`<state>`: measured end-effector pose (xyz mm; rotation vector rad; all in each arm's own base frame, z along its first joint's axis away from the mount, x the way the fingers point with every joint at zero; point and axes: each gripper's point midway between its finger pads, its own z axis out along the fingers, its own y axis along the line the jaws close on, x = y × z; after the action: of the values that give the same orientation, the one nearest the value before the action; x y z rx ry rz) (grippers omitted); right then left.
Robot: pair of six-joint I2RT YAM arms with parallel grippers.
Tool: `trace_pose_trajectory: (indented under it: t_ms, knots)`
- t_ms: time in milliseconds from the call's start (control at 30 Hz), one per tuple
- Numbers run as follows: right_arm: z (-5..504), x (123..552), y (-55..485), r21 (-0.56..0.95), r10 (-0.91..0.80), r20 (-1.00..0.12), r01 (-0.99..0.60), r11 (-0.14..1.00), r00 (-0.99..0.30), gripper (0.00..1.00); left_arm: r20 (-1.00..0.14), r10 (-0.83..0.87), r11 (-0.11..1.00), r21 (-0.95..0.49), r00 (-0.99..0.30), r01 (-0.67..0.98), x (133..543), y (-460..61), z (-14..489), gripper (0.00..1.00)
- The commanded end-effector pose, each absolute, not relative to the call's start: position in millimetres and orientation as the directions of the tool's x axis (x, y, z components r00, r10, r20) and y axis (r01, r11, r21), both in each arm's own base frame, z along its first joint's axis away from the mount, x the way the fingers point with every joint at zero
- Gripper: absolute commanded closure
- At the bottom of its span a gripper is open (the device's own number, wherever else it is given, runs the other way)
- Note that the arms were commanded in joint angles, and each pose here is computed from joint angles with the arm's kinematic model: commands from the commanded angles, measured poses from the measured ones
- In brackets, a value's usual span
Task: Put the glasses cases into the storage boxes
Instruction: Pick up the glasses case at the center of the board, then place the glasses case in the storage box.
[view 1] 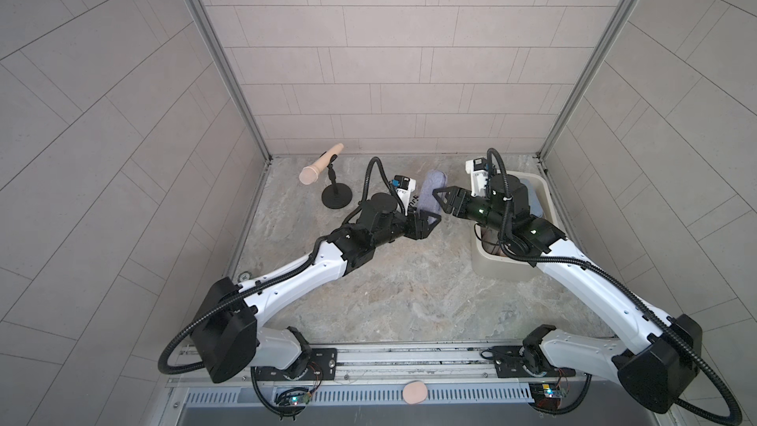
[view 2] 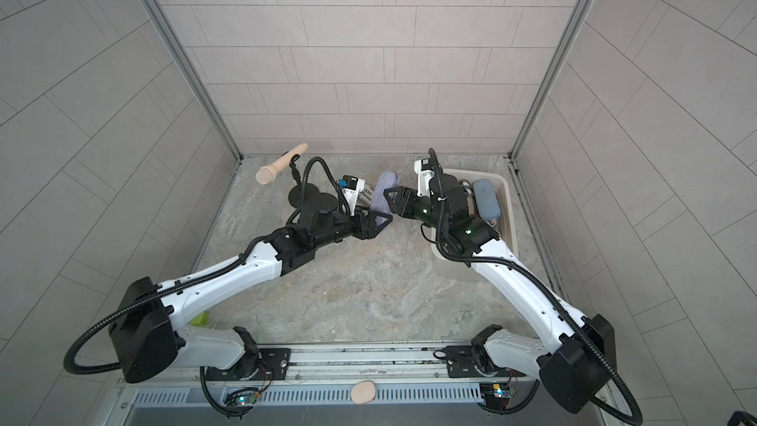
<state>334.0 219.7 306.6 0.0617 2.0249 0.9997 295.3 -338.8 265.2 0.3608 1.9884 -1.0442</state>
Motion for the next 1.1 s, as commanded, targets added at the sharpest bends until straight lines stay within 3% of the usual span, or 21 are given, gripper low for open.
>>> trace_pose_trajectory:
  t_ms: [0, 300, 533, 767, 1067]
  knots:
    - [326.3, 331.8, 227.0, 0.684, 0.395, -0.681, -0.343, 0.644, -0.616, 0.40, -0.804, -0.154, 0.562, -0.549, -0.574, 0.618, 293.5, -345.7, 285.0, 0.43]
    - [327.3, 330.0, 227.8, 0.681, 0.392, -0.683, -0.342, 0.647, -0.617, 0.66, -0.805, -0.152, 0.546, -0.552, -0.574, 0.630, 290.8, -346.9, 288.3, 0.38]
    - [328.9, 331.8, 215.3, 0.635, 0.384, -0.713, -0.308, 0.708, -0.587, 0.70, -0.817, -0.176, 0.600, -0.531, -0.549, 0.598, 297.7, -336.1, 284.9, 0.03]
    - [338.1, 340.7, 195.0, 0.522, 0.328, -0.776, -0.256, 0.814, -0.539, 0.71, -0.845, -0.209, 0.672, -0.490, -0.493, 0.555, 305.1, -316.2, 287.3, 0.00]
    - [360.8, 334.0, 151.1, 0.300, 0.188, -0.870, -0.188, 0.935, -0.456, 0.73, -0.866, -0.309, 0.845, -0.440, -0.394, 0.303, 328.1, -257.9, 279.4, 0.00]
